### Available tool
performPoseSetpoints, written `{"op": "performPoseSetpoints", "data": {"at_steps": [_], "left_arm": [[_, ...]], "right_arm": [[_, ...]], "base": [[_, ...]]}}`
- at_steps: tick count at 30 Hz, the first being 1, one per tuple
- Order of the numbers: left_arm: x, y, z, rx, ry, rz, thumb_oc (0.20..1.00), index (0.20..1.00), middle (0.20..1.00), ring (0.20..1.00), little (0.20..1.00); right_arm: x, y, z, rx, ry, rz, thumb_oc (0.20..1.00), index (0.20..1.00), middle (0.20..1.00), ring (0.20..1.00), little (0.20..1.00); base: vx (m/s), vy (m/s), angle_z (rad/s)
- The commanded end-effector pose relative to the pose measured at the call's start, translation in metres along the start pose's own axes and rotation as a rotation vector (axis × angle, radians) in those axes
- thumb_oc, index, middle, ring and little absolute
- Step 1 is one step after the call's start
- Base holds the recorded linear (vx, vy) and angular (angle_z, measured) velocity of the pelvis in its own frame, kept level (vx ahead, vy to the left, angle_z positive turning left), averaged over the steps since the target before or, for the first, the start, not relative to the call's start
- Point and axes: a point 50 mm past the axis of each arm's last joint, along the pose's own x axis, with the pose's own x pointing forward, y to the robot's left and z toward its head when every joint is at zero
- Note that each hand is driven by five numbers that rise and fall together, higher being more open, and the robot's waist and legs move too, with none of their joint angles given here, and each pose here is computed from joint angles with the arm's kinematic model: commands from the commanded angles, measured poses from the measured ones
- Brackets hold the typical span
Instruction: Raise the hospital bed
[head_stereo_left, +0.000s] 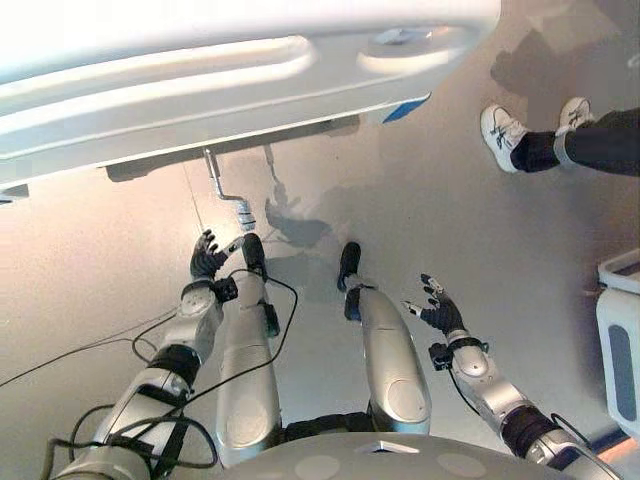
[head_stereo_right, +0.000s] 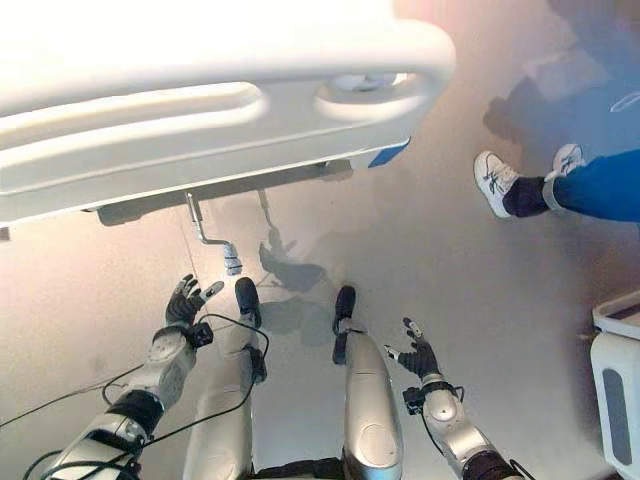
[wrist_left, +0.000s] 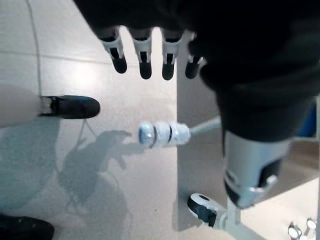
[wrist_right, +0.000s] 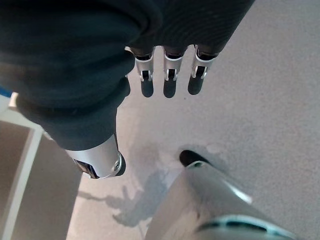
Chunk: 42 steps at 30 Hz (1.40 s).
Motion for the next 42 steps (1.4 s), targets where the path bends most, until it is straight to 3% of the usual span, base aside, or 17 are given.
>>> {"op": "performPoseSetpoints", "data": {"at_steps": [1,9,15,22,25,31,42], "left_arm": [[-0.001,0.001,-0.003,-0.036,-0.009,-0.002,1.0,1.0,1.0,1.0,1.0],[-0.017,0.012,-0.047,0.018,0.145,0.018,1.0,1.0,1.0,1.0,1.0],[-0.05,0.034,-0.107,0.097,0.381,0.073,1.0,1.0,1.0,1.0,1.0],[-0.072,0.037,-0.133,0.142,0.476,0.069,1.0,1.0,1.0,1.0,1.0],[-0.089,0.036,-0.153,0.244,0.561,0.026,1.0,1.0,1.0,1.0,1.0],[-0.106,0.032,-0.17,0.351,0.64,-0.031,1.0,1.0,1.0,1.0,1.0],[-0.123,0.032,-0.185,0.356,0.712,-0.062,1.0,1.0,1.0,1.0,1.0]], "right_arm": [[-0.002,-0.009,-0.004,0.019,0.02,-0.024,1.0,1.0,1.0,1.0,1.0],[-0.005,-0.003,-0.022,0.02,0.11,-0.011,1.0,1.0,1.0,1.0,1.0],[-0.024,0.006,-0.067,0.002,0.329,0.017,1.0,1.0,1.0,1.0,1.0],[-0.04,0.013,-0.091,-0.026,0.448,0.05,1.0,1.0,1.0,1.0,1.0],[-0.05,0.021,-0.105,-0.057,0.525,0.085,1.0,1.0,1.0,1.0,1.0],[-0.067,0.022,-0.124,-0.07,0.643,0.086,1.0,1.0,1.0,1.0,1.0],[-0.086,0.022,-0.141,-0.063,0.754,0.083,1.0,1.0,1.0,1.0,1.0]], "base": [[0.02,0.03,0.03],[0.05,0.019,0.05],[0.16,0.008,0.02],[0.12,-0.006,0.05],[0.13,-0.021,0.02],[0.08,-0.025,0.1],[0.03,-0.012,0.06]]}}
